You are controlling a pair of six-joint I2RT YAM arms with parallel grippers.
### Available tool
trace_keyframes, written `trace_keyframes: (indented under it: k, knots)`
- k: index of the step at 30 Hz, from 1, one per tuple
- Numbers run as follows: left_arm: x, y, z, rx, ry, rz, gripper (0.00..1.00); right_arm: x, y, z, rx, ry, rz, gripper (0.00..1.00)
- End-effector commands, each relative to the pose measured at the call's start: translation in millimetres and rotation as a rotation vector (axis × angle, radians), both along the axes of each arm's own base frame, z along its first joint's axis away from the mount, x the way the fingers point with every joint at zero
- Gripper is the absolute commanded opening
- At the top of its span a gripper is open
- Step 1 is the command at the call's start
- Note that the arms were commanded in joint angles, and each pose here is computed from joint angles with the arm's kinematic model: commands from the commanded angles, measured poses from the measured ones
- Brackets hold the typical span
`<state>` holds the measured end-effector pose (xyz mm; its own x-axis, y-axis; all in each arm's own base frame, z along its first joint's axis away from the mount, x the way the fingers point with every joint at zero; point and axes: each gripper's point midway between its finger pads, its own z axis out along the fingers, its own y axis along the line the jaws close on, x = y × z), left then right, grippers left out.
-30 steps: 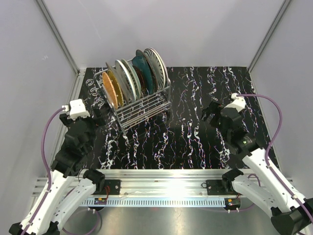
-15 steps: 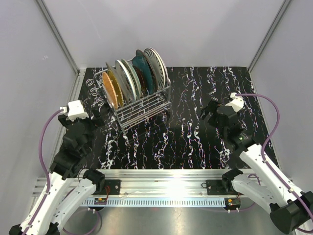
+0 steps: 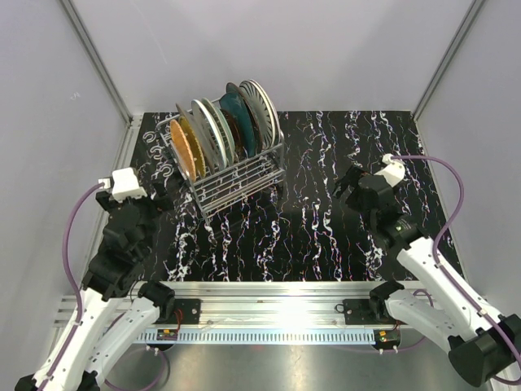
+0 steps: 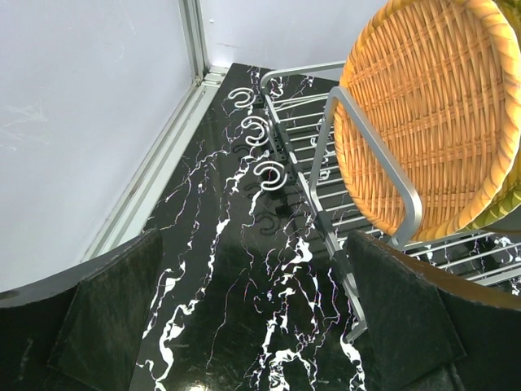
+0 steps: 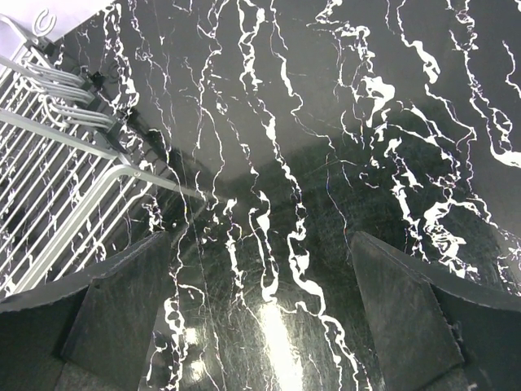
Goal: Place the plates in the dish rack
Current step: Insert the plate into the dish rack
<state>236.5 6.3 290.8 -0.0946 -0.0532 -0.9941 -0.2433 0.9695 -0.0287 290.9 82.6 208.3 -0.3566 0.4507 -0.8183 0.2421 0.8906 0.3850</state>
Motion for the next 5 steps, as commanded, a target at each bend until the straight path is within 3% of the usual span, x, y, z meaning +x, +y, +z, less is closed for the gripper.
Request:
trace_keyframes:
  k: [1, 5]
  knots:
    - [0.8, -4.6, 14.0, -0.035, -0.052, -0.023, 0.99, 7.4, 3.6, 10.4, 0.028, -0.039, -0.001, 1.0]
    - [1.2, -4.4, 14.0, -0.034, -0.053, -0.02, 0.99, 9.6, 5.3, 6.9, 0.029, 0.007, -0.014, 1.0]
